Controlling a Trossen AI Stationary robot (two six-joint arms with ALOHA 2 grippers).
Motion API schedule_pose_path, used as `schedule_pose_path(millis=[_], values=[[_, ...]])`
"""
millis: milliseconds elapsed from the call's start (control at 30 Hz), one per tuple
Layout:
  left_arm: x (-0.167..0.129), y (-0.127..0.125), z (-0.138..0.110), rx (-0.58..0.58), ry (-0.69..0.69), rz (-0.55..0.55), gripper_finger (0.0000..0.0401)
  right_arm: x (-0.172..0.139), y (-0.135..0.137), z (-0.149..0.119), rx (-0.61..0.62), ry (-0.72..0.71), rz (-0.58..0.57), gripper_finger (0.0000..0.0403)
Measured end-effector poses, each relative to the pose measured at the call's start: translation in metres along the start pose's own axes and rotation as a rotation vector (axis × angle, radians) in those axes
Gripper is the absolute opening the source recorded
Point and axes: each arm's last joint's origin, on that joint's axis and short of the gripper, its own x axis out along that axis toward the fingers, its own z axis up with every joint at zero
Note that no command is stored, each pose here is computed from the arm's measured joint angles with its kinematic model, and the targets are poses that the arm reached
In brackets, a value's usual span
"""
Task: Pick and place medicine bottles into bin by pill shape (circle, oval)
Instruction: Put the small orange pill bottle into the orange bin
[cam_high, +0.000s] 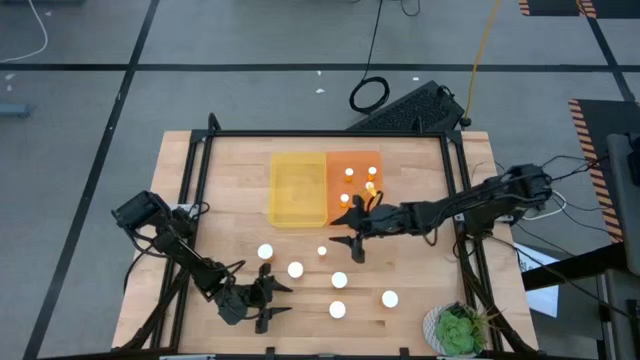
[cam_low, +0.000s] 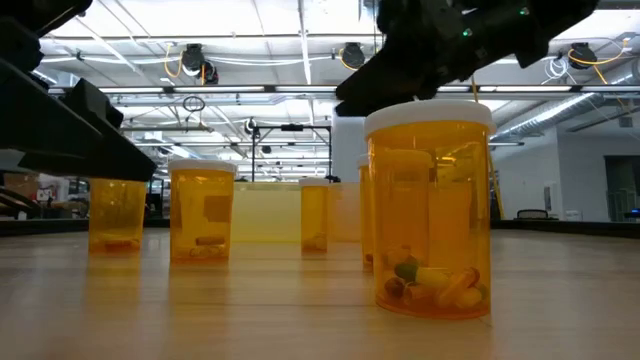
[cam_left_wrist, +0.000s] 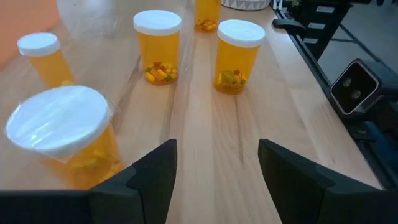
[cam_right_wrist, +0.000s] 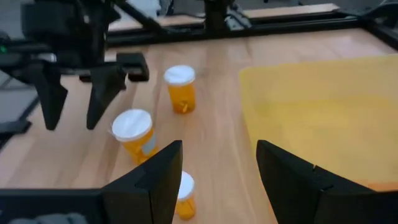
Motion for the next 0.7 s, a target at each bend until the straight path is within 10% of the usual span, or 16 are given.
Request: schedule_pose_path(millis=[700], values=[[-0.001,-0.002,0.001,0.012,-0.014,-0.011,0.0230,0.058,0.011,-0.024,-0.121,0.193,0.101,0.0221]])
